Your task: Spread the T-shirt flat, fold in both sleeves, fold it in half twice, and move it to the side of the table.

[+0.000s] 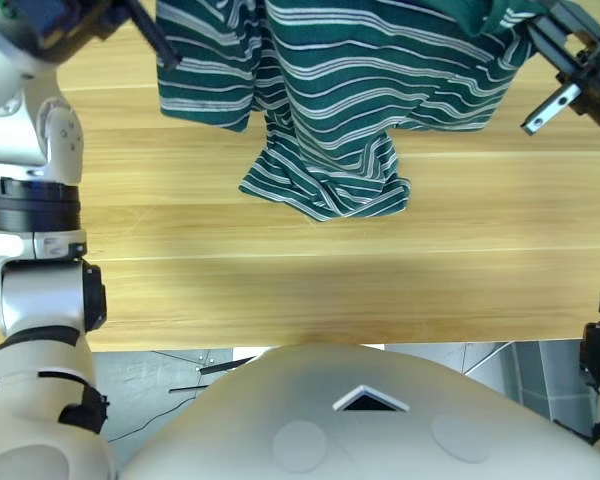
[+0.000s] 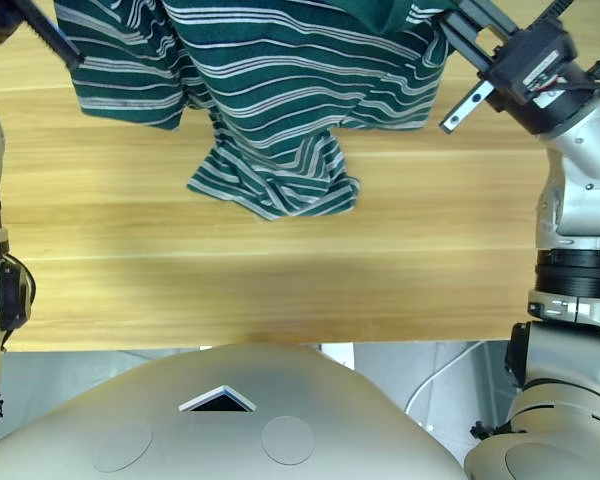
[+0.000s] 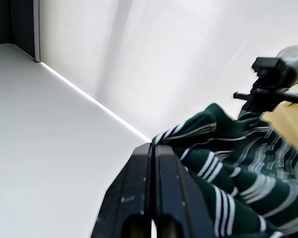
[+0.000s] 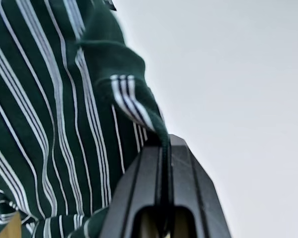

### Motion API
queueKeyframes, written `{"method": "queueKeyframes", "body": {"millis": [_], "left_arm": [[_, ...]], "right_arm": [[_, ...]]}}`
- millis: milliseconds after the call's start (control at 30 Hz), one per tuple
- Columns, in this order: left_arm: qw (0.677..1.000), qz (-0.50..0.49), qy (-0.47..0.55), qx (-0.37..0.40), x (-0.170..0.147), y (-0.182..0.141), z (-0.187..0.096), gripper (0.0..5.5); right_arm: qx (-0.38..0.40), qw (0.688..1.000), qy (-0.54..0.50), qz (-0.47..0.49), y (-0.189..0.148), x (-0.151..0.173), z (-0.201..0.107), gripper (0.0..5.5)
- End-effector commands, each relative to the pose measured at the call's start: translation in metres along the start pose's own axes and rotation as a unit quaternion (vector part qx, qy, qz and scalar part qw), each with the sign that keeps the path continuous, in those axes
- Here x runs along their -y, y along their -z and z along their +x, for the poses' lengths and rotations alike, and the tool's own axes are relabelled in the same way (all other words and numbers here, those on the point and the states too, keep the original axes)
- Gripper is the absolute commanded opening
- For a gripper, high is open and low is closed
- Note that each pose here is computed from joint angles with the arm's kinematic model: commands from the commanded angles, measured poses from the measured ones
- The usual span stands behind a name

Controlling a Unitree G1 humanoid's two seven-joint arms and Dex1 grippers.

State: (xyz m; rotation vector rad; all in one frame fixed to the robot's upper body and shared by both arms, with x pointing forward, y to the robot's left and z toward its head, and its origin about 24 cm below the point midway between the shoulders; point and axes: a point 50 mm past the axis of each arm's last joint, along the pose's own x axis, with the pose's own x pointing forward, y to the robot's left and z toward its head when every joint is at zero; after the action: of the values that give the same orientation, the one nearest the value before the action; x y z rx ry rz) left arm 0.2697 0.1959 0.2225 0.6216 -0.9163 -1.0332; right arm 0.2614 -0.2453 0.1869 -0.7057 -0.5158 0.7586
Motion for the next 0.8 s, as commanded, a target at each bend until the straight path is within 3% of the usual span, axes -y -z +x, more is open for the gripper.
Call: {"method": "queueKeyframes", "body": {"millis": [33,133,233,367,467,567,600,633,667,700,733,800], "left_arm": [[0.996,-0.050,0.066,0.011,0.013,-0.029,-0.036,0.00],[0.991,-0.082,0.095,0.039,0.023,-0.052,-0.053,0.00],[0.979,-0.111,0.168,0.036,0.050,-0.059,-0.053,0.00],[0.944,-0.169,0.280,-0.039,0.072,-0.021,-0.049,0.00],[0.916,-0.175,0.336,-0.132,0.049,0.030,-0.033,0.00],[0.934,-0.114,0.206,-0.270,-0.044,0.074,0.019,0.00],[0.945,-0.045,0.079,-0.315,-0.091,0.071,0.046,0.00],[0.935,0.031,-0.124,-0.332,-0.152,0.047,0.070,0.00],[0.895,0.098,-0.302,-0.314,-0.200,0.011,0.078,0.00],[0.848,0.150,-0.451,-0.234,-0.240,-0.042,0.075,0.00],[0.811,0.211,-0.528,-0.138,-0.259,-0.088,0.063,0.00],[0.789,0.291,-0.541,0.016,-0.255,-0.132,0.040,0.00]], "right_arm": [[0.040,0.996,-0.081,0.009,-0.025,-0.002,-0.041,0.03],[0.106,0.979,-0.173,0.029,-0.055,-0.020,-0.073,0.03],[0.136,0.951,-0.273,0.052,-0.069,-0.042,-0.079,0.03],[0.036,0.916,-0.393,0.070,-0.034,-0.054,-0.056,0.03],[-0.061,0.920,-0.385,0.052,0.008,-0.016,-0.003,0.03],[-0.180,0.972,-0.149,-0.007,0.022,0.079,0.096,0.03],[-0.201,0.979,0.015,-0.037,0.002,0.123,0.123,0.03],[-0.202,0.957,0.191,-0.083,-0.032,0.169,0.133,0.03],[-0.171,0.923,0.331,-0.096,-0.069,0.204,0.130,0.03],[-0.111,0.882,0.438,-0.134,-0.113,0.231,0.117,0.03],[-0.044,0.842,0.505,-0.187,-0.145,0.245,0.099,0.03],[0.058,0.790,0.547,-0.270,-0.167,0.241,0.066,0.03]]}}
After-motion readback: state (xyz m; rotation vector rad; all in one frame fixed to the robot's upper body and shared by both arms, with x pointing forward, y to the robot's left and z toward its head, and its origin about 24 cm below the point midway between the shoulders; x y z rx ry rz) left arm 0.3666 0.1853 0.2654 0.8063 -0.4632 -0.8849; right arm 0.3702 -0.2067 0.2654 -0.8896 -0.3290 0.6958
